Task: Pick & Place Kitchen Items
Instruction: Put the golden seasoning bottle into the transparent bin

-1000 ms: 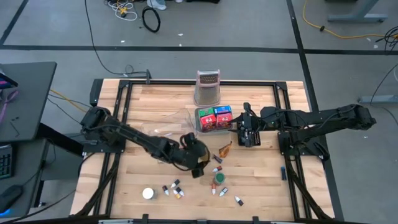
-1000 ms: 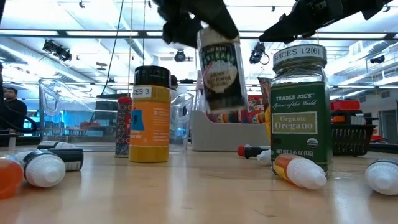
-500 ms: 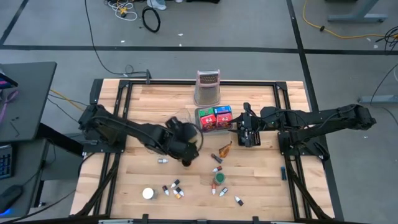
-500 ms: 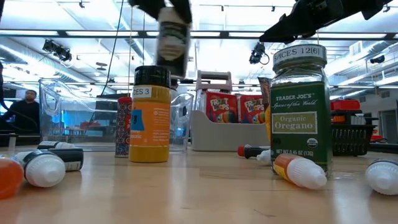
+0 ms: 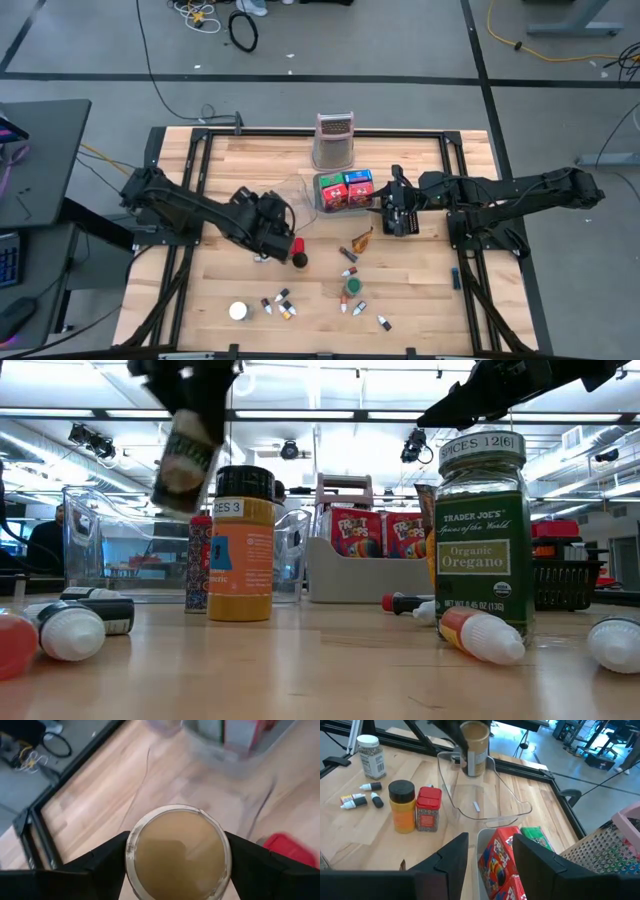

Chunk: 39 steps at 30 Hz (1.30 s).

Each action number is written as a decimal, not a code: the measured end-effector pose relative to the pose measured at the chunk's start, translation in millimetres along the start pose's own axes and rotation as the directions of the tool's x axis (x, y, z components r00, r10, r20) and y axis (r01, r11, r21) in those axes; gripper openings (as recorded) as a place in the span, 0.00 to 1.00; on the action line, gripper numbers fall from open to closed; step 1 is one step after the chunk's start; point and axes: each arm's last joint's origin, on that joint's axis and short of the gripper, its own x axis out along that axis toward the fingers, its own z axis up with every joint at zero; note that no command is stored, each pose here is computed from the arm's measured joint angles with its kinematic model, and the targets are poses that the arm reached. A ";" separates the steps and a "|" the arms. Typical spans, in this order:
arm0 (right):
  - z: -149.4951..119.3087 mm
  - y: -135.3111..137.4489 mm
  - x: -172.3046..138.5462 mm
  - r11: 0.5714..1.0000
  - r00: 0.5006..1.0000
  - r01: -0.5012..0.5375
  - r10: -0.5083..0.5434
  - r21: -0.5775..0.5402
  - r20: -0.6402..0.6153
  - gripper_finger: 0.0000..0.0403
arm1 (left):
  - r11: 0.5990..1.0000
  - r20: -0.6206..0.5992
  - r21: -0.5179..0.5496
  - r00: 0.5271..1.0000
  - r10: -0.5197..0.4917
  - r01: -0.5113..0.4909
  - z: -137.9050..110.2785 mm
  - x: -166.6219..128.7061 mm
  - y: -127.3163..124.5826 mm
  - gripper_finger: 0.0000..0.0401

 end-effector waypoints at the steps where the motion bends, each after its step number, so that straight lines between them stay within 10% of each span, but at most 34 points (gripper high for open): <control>1: -0.1 0.0 0.1 1.000 1.000 0.000 0.000 0.000 0.000 0.41 | 1.000 -0.013 0.004 1.000 0.010 -0.010 -5.2 5.7 -1.2 0.72; 17: 0.5 -0.1 0.0 1.000 1.000 0.002 -0.002 0.000 0.005 0.41 | 0.995 -0.153 -0.031 0.984 0.092 -0.098 -59.3 71.4 -3.4 0.72; 39: 1.7 -0.4 0.0 1.000 1.000 0.006 -0.006 0.002 0.018 0.41 | 0.965 -0.215 0.111 0.943 0.255 -0.236 -58.1 59.8 15.0 0.86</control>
